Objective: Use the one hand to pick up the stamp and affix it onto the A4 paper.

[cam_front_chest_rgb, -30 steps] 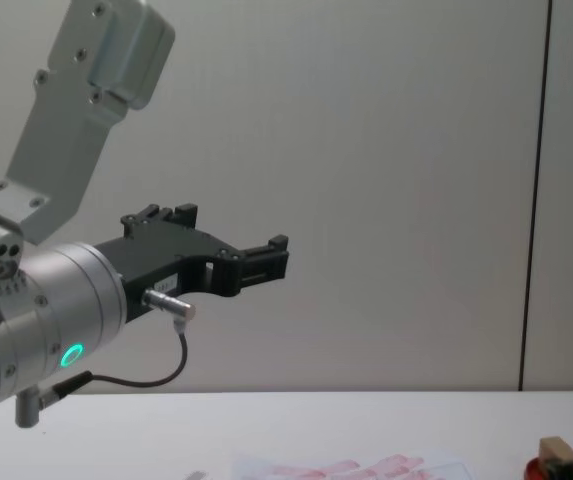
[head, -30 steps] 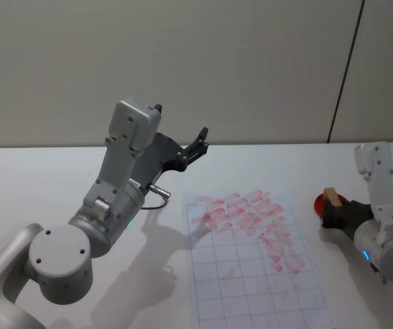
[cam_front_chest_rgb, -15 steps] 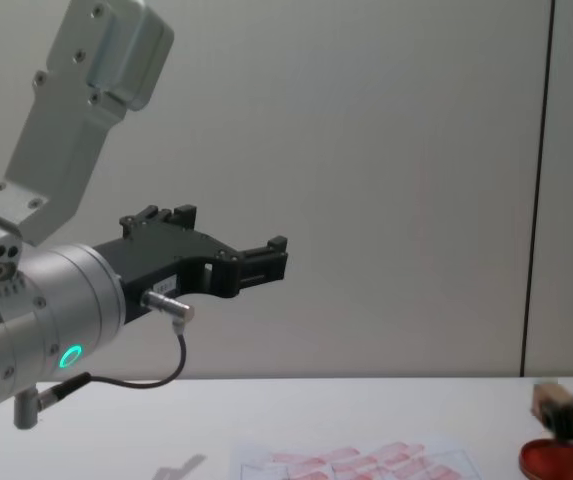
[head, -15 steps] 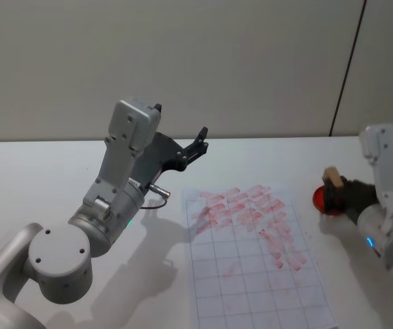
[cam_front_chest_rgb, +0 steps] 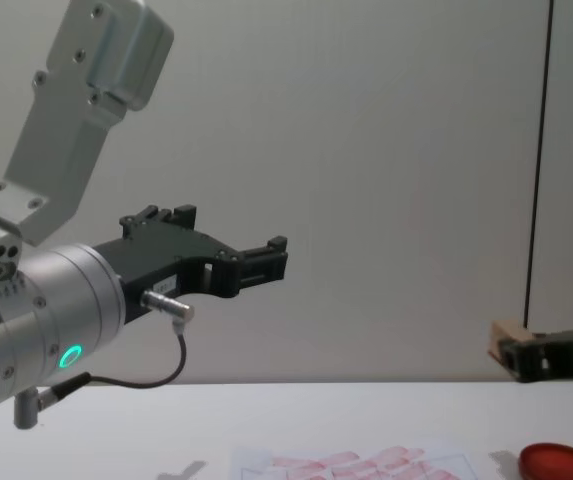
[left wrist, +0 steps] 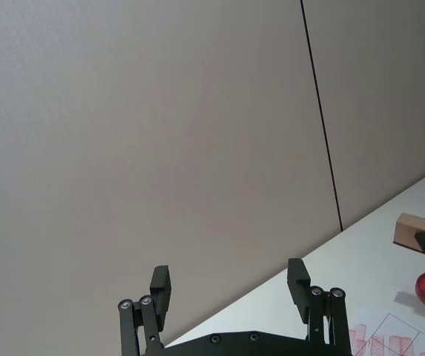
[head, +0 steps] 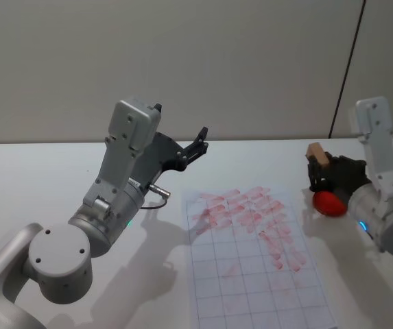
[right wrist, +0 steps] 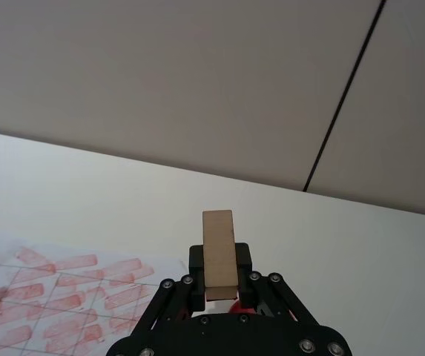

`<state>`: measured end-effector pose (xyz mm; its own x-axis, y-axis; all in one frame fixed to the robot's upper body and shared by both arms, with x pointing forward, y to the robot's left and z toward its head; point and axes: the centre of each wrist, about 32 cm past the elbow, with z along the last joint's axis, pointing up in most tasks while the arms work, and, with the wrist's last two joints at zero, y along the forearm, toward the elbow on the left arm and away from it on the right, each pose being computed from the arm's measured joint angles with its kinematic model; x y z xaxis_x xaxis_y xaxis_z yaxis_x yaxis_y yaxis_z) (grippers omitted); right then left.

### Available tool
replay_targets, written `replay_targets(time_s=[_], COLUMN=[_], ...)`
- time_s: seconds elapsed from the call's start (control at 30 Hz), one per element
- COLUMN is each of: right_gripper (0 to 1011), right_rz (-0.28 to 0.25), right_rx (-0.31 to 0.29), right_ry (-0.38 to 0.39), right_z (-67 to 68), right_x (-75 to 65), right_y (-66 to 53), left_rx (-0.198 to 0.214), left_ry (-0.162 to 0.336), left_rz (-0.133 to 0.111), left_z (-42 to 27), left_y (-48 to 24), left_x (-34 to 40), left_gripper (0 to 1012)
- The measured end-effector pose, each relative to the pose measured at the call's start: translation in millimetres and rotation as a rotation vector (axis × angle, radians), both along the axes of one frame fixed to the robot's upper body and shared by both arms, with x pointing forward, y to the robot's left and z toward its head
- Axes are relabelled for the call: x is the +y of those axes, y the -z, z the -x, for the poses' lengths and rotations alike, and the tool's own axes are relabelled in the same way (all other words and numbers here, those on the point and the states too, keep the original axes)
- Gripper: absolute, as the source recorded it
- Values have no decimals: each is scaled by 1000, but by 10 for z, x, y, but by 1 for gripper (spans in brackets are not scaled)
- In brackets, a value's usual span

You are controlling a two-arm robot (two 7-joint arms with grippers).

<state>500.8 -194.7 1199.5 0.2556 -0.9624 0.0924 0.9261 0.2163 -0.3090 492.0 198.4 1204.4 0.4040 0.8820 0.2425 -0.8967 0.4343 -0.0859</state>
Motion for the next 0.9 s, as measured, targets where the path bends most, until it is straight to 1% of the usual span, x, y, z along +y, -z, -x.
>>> replay_targets(time_s=[0.13, 0.2, 0.3, 0.4, 0.43, 0.53, 0.57, 0.6, 0.67, 0.77, 0.8, 0.9], right_gripper=[219, 219, 219, 219, 219, 219, 219, 219, 219, 219, 219, 219], right_rz=[4, 9, 15, 25, 26, 42, 42, 50, 56, 74, 74, 89], right_rx=[20, 48, 71, 106, 113, 160, 160, 179, 193, 231, 231, 261], right_ry=[-25, -48, -65, -89, -93, -121, -121, -131, -139, -156, -156, -167], right_z=[4, 4, 1, -5, -8, -23, -23, -30, -36, -48, -48, -61], right_x=[58, 117, 159, 223, 238, 319, 319, 353, 379, 438, 438, 483], right_y=[-34, -55, -66, -65, -61, -27, -27, -9, 6, 52, 52, 100], left_rx=[0, 0, 0, 0, 0, 0, 0, 0, 0, 0, 0, 0], left_ry=[0, 0, 0, 0, 0, 0, 0, 0, 0, 0, 0, 0], left_rz=[0, 0, 0, 0, 0, 0, 0, 0, 0, 0, 0, 0], left_z=[0, 0, 0, 0, 0, 0, 0, 0, 0, 0, 0, 0], left_y=[0, 0, 0, 0, 0, 0, 0, 0, 0, 0, 0, 0], left_x=[0, 0, 0, 0, 0, 0, 0, 0, 0, 0, 0, 0], left_gripper=[1001, 1001, 1001, 1001, 1001, 1002, 1002, 1001, 1001, 1001, 1002, 1001])
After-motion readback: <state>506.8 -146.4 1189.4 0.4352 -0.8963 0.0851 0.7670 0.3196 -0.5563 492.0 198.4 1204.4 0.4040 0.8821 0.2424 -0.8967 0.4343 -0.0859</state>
